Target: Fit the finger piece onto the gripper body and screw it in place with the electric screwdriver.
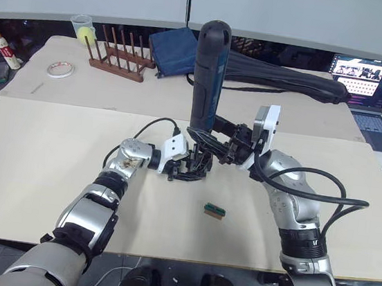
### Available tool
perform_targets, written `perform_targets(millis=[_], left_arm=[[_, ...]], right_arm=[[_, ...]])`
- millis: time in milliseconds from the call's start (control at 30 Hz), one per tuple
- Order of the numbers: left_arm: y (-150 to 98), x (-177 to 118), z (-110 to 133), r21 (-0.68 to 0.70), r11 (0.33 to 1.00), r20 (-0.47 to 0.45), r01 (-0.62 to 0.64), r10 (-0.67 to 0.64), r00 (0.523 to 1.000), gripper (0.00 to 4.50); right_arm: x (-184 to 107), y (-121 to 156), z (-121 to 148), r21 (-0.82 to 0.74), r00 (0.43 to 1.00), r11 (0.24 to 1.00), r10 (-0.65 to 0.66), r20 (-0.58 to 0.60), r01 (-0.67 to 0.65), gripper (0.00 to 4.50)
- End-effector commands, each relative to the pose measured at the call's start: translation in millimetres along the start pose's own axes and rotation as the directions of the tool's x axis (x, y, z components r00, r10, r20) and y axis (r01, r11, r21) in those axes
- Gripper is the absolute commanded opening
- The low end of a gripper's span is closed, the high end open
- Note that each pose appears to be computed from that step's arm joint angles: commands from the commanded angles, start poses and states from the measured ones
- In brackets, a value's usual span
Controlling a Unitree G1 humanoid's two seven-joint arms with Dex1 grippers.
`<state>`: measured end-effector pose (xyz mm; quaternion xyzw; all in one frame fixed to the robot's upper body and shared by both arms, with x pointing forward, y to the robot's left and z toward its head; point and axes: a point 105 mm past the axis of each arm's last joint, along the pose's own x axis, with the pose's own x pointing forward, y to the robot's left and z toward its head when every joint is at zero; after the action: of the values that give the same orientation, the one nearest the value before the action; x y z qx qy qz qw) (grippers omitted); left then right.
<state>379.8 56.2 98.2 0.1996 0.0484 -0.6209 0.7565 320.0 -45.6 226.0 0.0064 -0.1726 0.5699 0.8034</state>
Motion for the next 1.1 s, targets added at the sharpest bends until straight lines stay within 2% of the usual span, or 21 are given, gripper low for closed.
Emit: perform_targets(millis=[33,1100], left_arm=[[9.0,-8.8,10.9,0.037,0.999,0.022,-0.031,0.03,0.999,2.33],[10.5,-8.9,12.2,0.035,0.999,0.023,-0.036,0.035,0.999,2.33]], right_arm=[[-10.6,-4.2,-35.2,0.111,0.992,0.993,-0.031,-0.122,0.045,1.95],[-11.5,-7.3,-41.3,0.094,0.983,0.995,-0.022,-0.182,0.039,1.94]])
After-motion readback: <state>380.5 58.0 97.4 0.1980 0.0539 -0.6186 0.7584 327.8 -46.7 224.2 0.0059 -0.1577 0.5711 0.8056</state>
